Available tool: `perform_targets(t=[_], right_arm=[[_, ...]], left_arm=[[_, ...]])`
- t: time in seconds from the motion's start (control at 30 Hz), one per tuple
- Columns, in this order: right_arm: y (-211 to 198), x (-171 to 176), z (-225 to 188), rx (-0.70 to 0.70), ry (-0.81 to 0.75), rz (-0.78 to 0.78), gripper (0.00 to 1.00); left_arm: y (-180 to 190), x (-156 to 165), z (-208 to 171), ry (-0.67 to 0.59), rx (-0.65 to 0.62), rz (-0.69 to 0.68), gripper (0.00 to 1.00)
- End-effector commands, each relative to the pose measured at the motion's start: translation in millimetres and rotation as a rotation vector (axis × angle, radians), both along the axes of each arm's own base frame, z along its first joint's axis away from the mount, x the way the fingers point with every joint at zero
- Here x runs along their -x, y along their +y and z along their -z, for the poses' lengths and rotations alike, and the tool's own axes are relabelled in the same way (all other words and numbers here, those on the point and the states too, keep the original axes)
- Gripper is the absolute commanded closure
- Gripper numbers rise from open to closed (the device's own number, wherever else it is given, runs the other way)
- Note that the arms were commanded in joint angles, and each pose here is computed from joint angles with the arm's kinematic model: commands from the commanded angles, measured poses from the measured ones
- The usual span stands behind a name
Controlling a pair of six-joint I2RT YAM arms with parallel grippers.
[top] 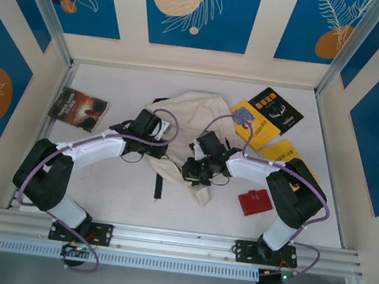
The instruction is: Pack books, pencil case, and school supplies into a backpack
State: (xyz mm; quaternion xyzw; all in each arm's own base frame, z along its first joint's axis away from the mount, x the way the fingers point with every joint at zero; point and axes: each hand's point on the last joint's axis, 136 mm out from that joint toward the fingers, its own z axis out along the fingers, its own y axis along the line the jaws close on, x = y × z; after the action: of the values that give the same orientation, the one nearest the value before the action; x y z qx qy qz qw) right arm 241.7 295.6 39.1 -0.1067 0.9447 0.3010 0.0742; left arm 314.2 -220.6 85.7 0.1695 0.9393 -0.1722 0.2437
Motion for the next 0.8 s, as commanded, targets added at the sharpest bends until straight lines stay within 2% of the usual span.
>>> perform_targets(t=[0.0,0.17,0.27,0.53,0.77], right_arm=[[-27,12,24,0.124,0.061,0.046,0.87],[-19,13,13,0.082,0.049,0.024,0.87],[-16,11,6,0.070,0.032,0.017,0.87],[-39,18,20,0.180,0.040,0.057,0.88],[-38,11,17,0.203,0.018,0.076,0.89]], left_arm=[[30,-17,4,-0.026,-0.119,-0.070,1.00],[20,-16,-1,-0.010,-0.040,-0.044,1.00],[28,-22,-1,-0.022,-0.075,-0.076,1.00],[56,-37,9,-0.017,-0.160,-0.150,1.00],[82,-47,18,-0.021,-0.249,-0.254,1.00]])
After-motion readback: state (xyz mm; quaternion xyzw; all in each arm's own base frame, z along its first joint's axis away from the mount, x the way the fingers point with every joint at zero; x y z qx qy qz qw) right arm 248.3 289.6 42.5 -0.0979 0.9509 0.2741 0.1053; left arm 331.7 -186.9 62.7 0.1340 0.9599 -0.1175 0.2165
